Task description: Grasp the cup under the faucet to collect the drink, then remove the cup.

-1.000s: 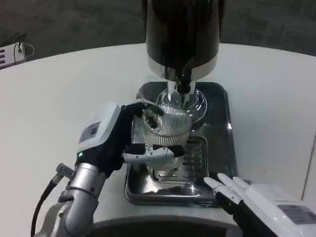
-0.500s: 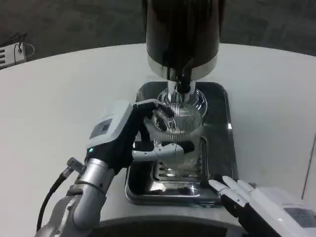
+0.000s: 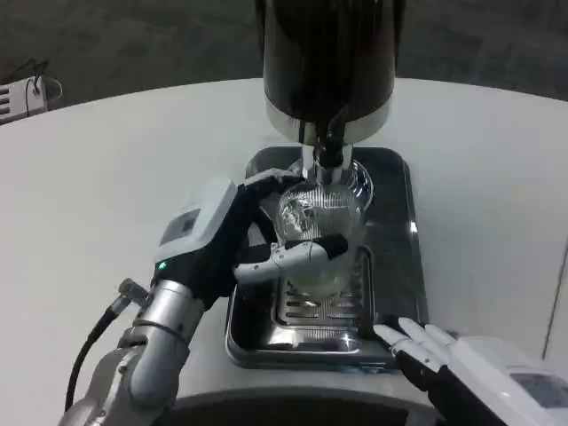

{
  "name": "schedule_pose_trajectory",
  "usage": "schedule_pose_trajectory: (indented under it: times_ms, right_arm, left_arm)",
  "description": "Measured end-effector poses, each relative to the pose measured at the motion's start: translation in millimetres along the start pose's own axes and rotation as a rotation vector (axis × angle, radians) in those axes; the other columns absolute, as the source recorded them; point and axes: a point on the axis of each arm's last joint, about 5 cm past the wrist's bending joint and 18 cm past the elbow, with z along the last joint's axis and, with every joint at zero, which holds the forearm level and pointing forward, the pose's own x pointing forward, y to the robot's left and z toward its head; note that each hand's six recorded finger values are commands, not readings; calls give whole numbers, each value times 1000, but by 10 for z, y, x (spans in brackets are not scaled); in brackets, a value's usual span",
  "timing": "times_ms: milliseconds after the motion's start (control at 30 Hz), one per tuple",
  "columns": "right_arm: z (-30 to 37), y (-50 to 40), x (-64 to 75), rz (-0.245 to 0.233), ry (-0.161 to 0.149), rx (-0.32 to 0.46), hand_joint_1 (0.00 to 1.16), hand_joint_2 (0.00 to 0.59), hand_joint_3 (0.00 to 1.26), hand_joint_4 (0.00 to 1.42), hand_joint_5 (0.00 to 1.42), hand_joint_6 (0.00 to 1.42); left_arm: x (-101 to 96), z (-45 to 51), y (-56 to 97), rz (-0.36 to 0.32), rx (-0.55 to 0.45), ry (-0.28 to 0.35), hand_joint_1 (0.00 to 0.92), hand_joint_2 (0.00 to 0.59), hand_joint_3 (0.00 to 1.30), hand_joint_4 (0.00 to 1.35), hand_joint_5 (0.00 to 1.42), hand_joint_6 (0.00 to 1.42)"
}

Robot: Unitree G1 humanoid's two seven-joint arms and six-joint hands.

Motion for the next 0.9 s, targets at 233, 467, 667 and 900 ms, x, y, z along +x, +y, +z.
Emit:
schedule_pose_trajectory:
  times_ms: [233, 467, 667, 900]
  right_arm:
    - [-4, -15, 12, -2, 1, 3, 563, 458, 85, 0, 0, 0]
    - [-10, -25, 19, 2, 3, 2, 562, 455, 85, 0, 0, 0]
    - [-19, -47, 31, -4, 1, 4, 562, 453, 85, 0, 0, 0]
    - [-15, -64, 48, -12, -9, 6, 562, 453, 85, 0, 0, 0]
  left_arm:
    - [-5, -15, 34, -6, -13, -3, 114, 3, 313, 247, 581, 1029]
    - [-53, -7, 121, 9, -57, -30, 69, 13, 285, 232, 486, 867]
    - [-286, 32, 317, 103, -134, -78, 24, 24, 281, 255, 425, 669]
    - [-392, 153, 537, 183, -228, -170, 0, 36, 308, 294, 385, 455]
